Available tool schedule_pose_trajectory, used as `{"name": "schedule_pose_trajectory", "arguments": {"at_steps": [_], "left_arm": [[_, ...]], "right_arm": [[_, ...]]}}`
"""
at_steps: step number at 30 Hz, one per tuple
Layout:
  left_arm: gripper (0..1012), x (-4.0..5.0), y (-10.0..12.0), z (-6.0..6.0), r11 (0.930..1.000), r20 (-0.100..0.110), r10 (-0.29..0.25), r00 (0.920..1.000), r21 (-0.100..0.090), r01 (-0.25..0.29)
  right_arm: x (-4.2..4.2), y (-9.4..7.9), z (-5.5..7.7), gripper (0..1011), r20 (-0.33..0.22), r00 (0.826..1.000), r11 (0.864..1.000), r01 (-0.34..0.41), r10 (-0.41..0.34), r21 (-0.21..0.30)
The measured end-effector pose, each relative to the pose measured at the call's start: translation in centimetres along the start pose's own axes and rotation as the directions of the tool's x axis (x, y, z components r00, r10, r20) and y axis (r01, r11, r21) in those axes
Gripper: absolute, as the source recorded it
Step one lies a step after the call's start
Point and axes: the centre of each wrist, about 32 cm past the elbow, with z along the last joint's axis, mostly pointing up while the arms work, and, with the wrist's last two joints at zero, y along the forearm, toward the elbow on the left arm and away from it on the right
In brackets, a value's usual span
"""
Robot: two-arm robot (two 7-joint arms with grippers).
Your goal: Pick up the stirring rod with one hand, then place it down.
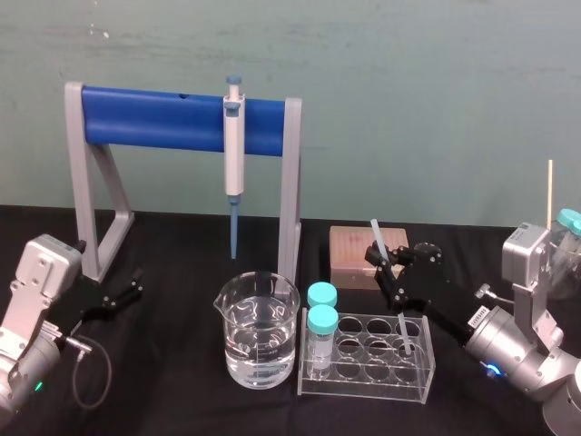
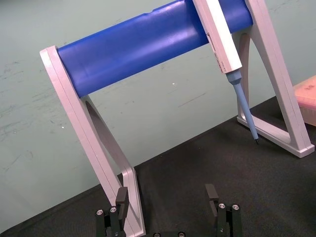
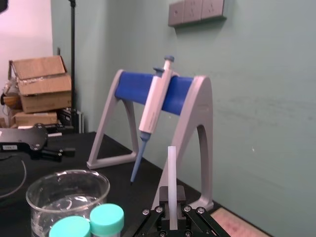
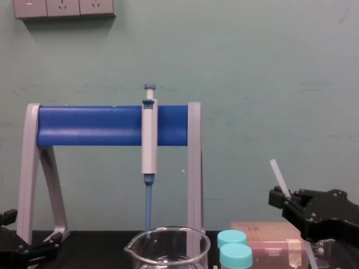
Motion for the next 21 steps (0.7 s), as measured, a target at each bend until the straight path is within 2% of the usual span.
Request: {"name": "schedule_pose_trajectory", "arguments": {"at_steps": [8, 21], "left_arm": [[1000, 0.0, 0.0, 0.0, 1.0, 0.0, 0.0, 1.0, 0.0, 0.0], [1001, 0.0, 0.0, 0.0, 1.0, 0.0, 0.0, 1.0, 0.0, 0.0]], "right_arm": [[0.25, -0.16, 0.03, 70, -0.027, 0.999, 0.998, 0.024, -0.026, -0.065], [0.21, -0.13, 0.07, 70, -0.026, 0.999, 0.998, 0.025, -0.027, -0.063]]}}
